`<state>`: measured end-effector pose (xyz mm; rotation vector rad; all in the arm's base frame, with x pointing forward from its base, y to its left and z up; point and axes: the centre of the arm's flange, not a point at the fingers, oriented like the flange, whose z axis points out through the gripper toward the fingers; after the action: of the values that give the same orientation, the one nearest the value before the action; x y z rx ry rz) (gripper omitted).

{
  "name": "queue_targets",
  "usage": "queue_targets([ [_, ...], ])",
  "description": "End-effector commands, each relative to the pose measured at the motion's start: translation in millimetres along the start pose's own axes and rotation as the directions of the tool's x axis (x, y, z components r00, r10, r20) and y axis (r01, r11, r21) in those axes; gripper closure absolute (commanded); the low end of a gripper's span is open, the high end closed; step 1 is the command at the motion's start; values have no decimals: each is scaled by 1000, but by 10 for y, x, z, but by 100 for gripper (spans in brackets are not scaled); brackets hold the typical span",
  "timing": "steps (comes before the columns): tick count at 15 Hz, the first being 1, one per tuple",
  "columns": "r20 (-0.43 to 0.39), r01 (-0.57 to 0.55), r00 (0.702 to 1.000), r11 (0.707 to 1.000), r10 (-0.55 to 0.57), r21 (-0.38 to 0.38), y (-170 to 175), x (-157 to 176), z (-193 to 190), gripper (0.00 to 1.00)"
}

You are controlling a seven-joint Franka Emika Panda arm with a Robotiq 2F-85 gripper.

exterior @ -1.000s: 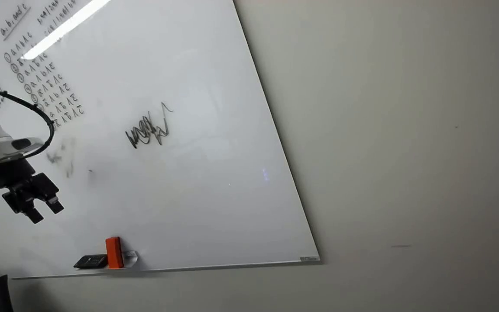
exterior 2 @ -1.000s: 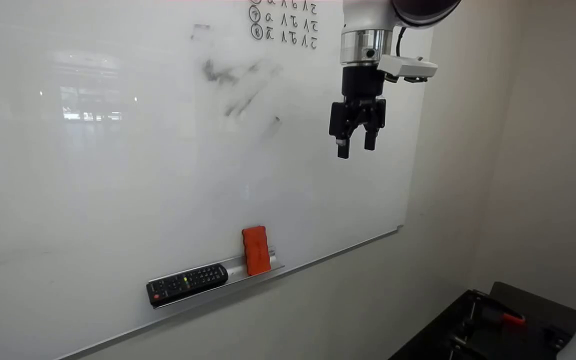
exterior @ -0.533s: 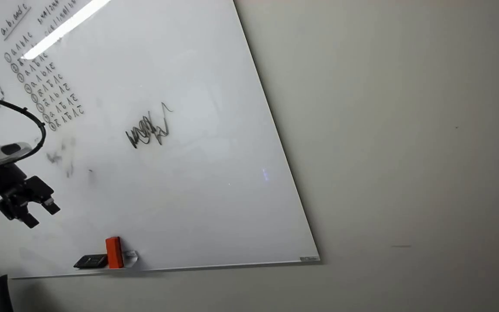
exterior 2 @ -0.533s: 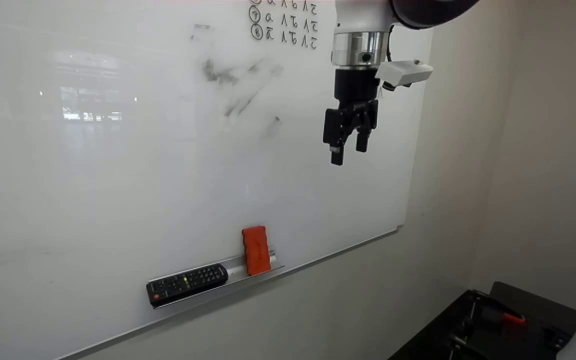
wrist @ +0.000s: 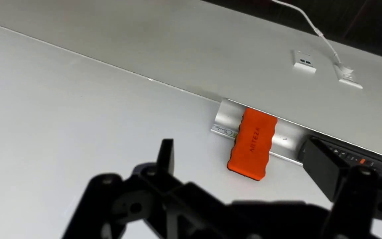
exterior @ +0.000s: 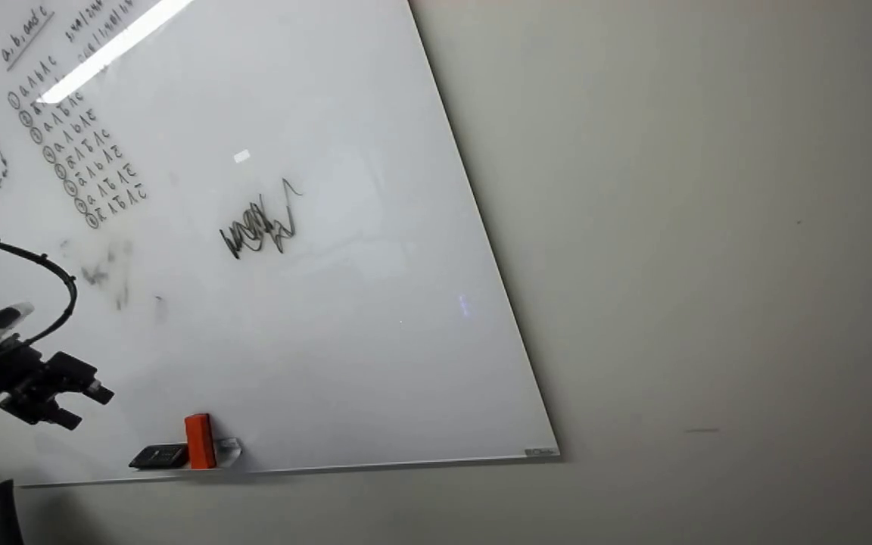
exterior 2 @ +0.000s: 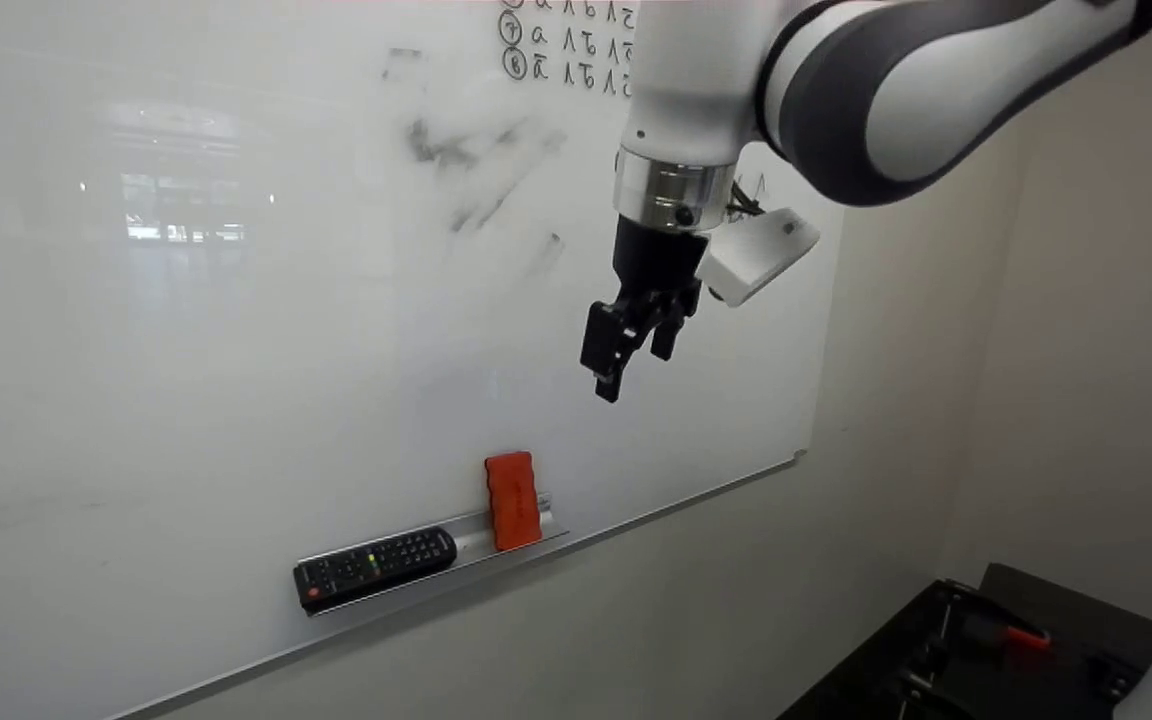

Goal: Pick the eraser and rub off the contents on the whiteboard

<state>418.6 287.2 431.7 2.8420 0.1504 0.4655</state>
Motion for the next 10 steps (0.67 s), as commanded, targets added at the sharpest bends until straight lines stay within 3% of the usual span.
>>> queue_targets([
  [1, -9, -9, 1000, 1000, 9, 5, -53, -33, 83, 0],
  [6, -6, -18, 1000, 1000, 18, 9, -96, -76, 197, 0],
  [10, -131, 27, 990, 993, -42, -113, -534, -229, 390, 0],
])
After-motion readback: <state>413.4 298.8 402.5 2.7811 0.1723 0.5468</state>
